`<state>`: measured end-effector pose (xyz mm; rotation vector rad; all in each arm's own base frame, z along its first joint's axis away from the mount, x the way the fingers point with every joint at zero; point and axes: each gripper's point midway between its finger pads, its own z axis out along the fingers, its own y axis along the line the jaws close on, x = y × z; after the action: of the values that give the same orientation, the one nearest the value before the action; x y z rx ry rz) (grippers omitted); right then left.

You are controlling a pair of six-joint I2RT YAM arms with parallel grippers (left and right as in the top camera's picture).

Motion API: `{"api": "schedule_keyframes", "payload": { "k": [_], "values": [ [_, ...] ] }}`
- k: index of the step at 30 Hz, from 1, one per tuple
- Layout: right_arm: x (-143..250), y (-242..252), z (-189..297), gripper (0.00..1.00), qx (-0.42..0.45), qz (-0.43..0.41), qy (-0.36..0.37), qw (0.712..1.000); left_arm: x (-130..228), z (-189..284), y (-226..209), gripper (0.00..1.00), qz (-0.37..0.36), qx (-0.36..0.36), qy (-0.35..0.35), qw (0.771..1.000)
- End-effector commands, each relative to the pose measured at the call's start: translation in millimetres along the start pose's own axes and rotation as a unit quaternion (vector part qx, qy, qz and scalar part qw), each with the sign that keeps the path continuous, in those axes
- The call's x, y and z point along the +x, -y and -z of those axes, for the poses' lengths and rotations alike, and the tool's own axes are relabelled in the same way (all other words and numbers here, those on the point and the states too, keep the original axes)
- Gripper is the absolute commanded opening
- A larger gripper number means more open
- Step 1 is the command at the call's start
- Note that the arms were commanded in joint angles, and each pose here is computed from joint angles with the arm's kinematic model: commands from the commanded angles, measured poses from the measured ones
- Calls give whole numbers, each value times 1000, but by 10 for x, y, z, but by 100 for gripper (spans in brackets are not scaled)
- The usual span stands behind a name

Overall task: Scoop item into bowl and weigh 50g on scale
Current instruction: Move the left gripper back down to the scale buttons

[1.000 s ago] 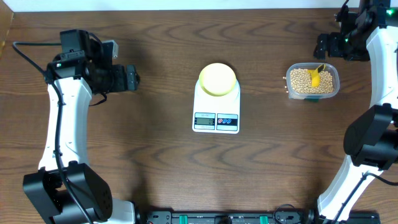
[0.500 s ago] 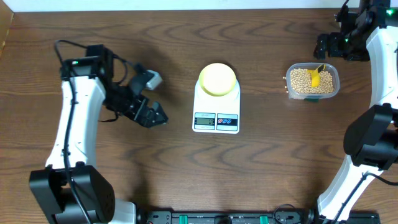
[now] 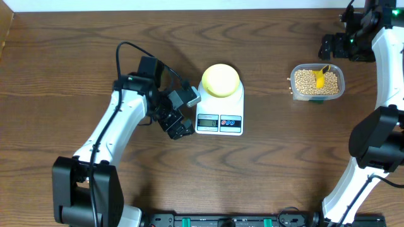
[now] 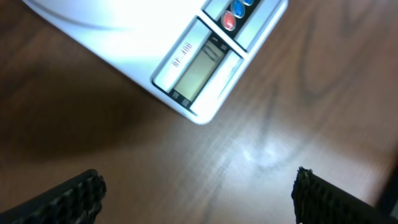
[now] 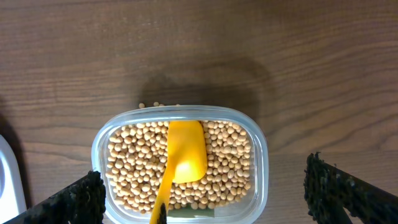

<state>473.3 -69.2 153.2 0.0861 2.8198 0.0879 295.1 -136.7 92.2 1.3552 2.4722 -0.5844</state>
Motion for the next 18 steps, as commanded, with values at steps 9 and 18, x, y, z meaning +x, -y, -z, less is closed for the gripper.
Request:
{"api": "schedule_keyframes", "payload": {
  "k": [9,18],
  "values": [
    [-35,-1,23,99,1,1,5,1000,307,-410,-229,98,-112,-62,-23,992],
    [-35,-1,23,99,1,1,5,1000,278,-507,-192,98,-211,-82,-61,972]
  ]
}}
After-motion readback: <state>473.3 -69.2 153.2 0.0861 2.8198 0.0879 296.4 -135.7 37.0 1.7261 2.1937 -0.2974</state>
